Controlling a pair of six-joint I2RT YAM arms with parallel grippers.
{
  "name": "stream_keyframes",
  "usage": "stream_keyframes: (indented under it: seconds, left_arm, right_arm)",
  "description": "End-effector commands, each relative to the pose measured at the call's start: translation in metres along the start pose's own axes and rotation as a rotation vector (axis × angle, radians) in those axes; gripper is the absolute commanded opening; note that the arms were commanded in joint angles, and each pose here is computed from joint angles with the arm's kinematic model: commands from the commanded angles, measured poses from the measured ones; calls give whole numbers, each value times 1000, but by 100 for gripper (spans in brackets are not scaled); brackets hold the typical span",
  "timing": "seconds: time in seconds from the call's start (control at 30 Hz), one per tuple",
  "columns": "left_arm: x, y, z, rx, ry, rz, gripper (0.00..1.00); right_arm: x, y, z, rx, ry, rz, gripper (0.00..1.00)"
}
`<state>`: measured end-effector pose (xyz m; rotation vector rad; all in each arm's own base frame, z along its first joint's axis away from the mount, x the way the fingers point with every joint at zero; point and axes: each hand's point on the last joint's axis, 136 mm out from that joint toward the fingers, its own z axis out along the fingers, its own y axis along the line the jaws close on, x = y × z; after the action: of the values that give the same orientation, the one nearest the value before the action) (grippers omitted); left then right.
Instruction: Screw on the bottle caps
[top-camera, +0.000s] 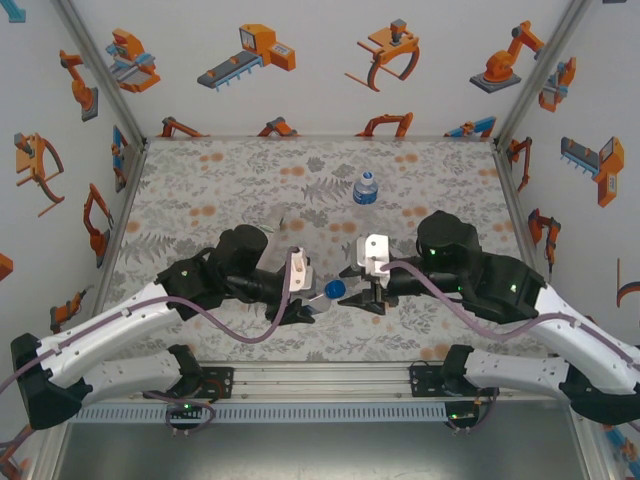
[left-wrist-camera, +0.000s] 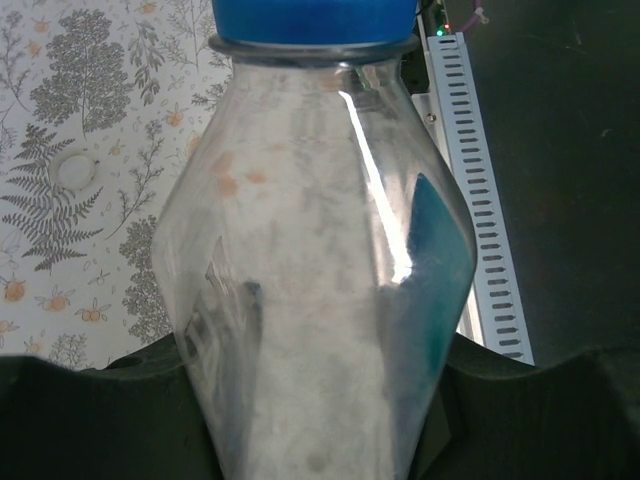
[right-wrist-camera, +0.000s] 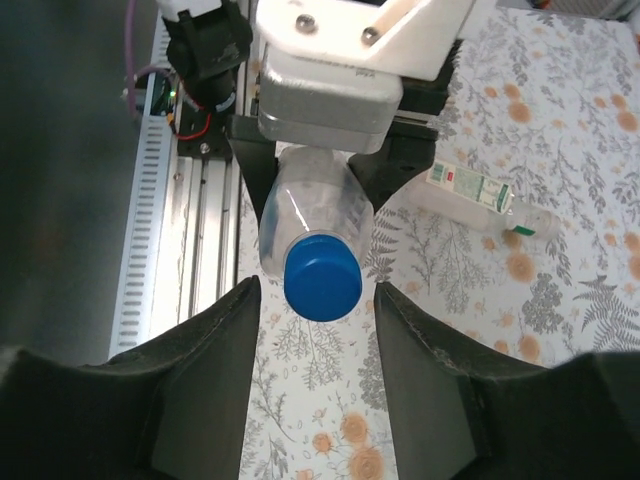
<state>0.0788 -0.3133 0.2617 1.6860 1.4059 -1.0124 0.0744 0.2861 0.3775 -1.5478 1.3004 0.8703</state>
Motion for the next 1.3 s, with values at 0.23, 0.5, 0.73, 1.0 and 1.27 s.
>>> stream_keyframes:
  seconds: [0.23,0.5,0.73,1.0,1.27]
  left_arm:
    - [-18,-9,-8,37,-44,25,0]
    - [-18,-8,-9,34,-43,33,0]
    - [-18,-2,-10,-10,-44,50,0]
    - [-12,21,-10,-144,-19,66,0]
    - [-11,26,-8,-158,-11,68,0]
  right_arm:
    - [-11,7,5,-54,-66,-66,43]
    - [-4,3,10,-44,-30,-1,32]
    - [2,-26,10,128,-40,351,6]
    - [67,-84,-14,632,-119,1352,0]
    - [47,-89,-14,605,-204,1486,0]
